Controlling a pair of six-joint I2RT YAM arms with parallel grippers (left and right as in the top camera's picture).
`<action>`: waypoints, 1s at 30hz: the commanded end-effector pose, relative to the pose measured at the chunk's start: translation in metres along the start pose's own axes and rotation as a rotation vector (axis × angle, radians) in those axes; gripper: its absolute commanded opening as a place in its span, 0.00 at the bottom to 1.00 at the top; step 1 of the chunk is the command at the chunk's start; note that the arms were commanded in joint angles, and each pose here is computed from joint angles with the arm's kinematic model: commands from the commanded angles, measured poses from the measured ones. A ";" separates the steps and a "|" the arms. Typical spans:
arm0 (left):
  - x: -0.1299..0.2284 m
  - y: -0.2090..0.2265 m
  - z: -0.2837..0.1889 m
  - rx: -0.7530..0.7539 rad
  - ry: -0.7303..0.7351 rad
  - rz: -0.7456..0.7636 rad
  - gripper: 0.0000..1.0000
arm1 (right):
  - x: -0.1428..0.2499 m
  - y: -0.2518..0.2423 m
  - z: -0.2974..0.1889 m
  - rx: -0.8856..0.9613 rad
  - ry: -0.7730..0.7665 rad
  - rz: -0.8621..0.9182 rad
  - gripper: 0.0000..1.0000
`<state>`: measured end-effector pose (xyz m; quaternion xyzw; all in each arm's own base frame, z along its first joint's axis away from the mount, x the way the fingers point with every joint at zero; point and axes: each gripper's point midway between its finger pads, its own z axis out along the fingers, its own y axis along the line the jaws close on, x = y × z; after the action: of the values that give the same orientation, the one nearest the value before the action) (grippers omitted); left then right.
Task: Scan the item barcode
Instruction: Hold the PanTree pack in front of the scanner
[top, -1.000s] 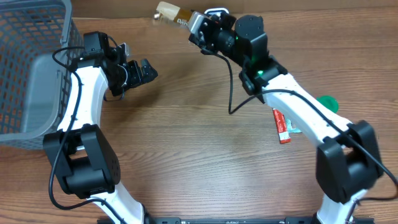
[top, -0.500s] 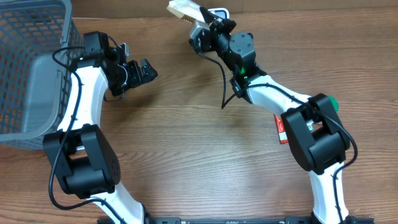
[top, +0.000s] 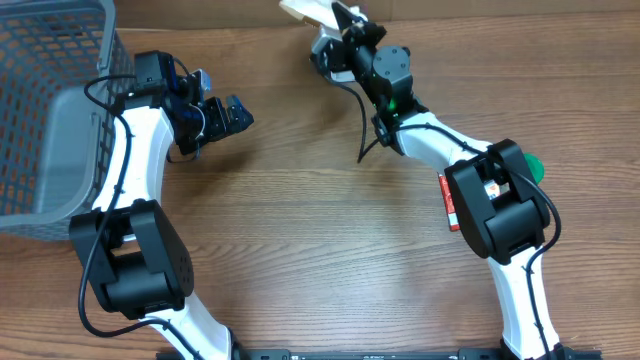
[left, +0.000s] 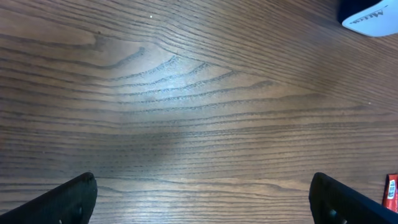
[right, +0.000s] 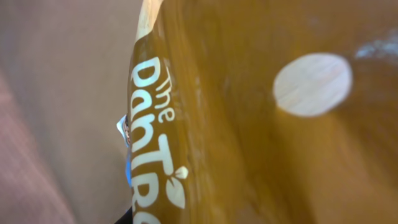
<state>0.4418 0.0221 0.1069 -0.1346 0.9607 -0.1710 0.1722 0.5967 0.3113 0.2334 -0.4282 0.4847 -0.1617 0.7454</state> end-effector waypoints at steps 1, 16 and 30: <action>-0.007 -0.002 -0.004 -0.004 -0.019 0.000 1.00 | 0.003 0.000 0.011 0.030 -0.009 -0.030 0.04; -0.007 -0.002 -0.004 -0.004 -0.020 0.000 1.00 | 0.029 0.026 0.020 0.004 0.018 -0.131 0.04; -0.007 -0.002 -0.004 -0.004 -0.020 0.000 1.00 | 0.043 0.069 0.017 -0.107 0.091 -0.124 0.04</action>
<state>0.4418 0.0221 0.1068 -0.1347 0.9607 -0.1710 0.1720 0.6192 0.3229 0.1515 -0.4958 0.4989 -0.1962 0.6832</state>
